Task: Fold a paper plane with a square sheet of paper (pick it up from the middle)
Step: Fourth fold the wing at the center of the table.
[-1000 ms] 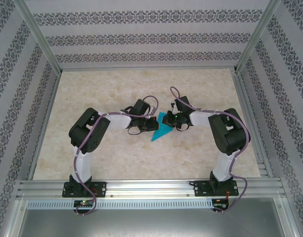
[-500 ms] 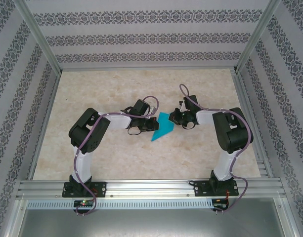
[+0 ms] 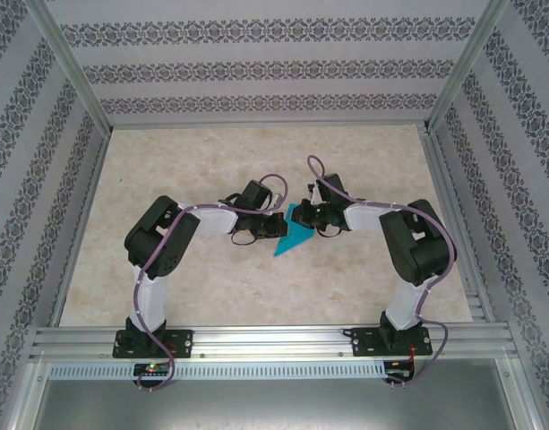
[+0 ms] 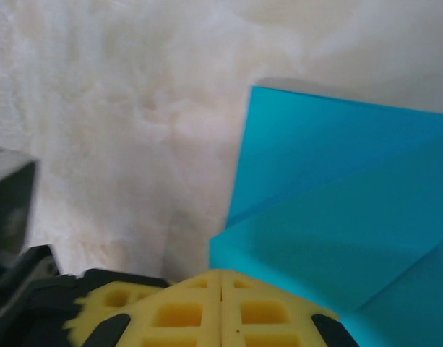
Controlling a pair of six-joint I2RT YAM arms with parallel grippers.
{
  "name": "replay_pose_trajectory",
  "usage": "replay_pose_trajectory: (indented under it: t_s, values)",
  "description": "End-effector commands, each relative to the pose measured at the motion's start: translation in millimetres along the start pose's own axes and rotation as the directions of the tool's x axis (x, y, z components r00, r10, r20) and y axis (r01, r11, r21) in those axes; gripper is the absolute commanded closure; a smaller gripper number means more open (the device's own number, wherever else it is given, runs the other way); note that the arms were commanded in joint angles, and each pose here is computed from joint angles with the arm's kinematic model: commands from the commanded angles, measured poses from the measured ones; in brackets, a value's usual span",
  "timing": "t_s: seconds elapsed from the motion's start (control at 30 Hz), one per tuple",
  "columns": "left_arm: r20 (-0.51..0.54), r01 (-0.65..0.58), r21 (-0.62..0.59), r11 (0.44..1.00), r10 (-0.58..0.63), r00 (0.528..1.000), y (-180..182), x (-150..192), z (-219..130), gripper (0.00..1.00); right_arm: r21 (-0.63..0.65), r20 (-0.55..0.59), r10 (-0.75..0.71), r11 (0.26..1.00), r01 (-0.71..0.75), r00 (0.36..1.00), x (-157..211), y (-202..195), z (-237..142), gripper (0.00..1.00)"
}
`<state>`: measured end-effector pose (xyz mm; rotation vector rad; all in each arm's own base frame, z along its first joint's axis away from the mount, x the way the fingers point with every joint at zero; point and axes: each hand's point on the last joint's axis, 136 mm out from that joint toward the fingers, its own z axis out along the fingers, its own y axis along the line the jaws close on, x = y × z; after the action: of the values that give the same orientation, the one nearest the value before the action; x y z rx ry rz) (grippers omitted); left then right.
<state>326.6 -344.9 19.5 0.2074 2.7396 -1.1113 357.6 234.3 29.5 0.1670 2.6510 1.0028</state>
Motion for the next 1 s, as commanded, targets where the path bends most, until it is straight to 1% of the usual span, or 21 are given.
replay_pose_trajectory:
  t_s: [0.0, 0.13, 0.23, 0.43, 0.53, 0.63, 0.73, 0.8, 0.97]
  values:
    - [-0.147, 0.056, -0.131, 0.990, -0.076, 0.986, 41.9, 50.3, 15.2, 1.00, 0.010, 0.011, -0.012, 1.000, 0.012, 1.000, -12.5, -6.9, 3.8, 0.94]
    - [-0.151, 0.060, -0.138, 0.989, -0.081, 0.985, 44.2, 52.8, 15.1, 1.00, 0.059, 0.017, 0.019, 0.998, -0.020, 1.000, -22.7, -30.3, 4.5, 0.94]
    - [-0.155, 0.064, -0.142, 0.988, -0.086, 0.984, 45.9, 55.2, 15.0, 1.00, 0.101, 0.048, 0.045, 0.994, -0.050, 0.998, -35.4, -50.5, 0.7, 0.94]
    - [-0.164, 0.067, -0.149, 0.987, -0.091, 0.982, 49.5, 60.2, 15.3, 1.00, 0.150, 0.133, 0.101, 0.981, -0.120, 0.986, -74.6, -87.0, -13.8, 0.94]
    - [-0.164, 0.069, -0.147, 0.987, -0.093, 0.982, 49.3, 60.4, 15.8, 1.00, 0.137, 0.173, 0.101, 0.983, -0.126, 0.980, -93.3, -84.9, -25.4, 0.95]
    - [-0.162, 0.069, -0.146, 0.987, -0.093, 0.982, 48.7, 59.7, 15.9, 1.00, 0.084, 0.207, 0.076, 0.992, -0.095, 0.976, -104.6, -60.5, -42.5, 0.94]
    - [-0.162, 0.071, -0.148, 0.986, -0.095, 0.982, 49.2, 59.5, 16.1, 1.00, 0.042, 0.213, 0.048, 0.997, -0.058, 0.976, -98.4, -35.7, -57.4, 0.94]
    - [-0.161, 0.073, -0.148, 0.986, -0.097, 0.982, 49.1, 59.5, 16.6, 1.00, 0.014, 0.193, 0.040, 0.999, -0.043, 0.980, -83.5, -22.7, -60.6, 0.94]
    - [-0.158, 0.078, -0.146, 0.986, -0.101, 0.982, 49.2, 57.7, 18.5, 1.00, -0.053, 0.057, 0.046, 0.998, -0.043, 0.997, -25.8, 3.2, -33.0, 0.94]
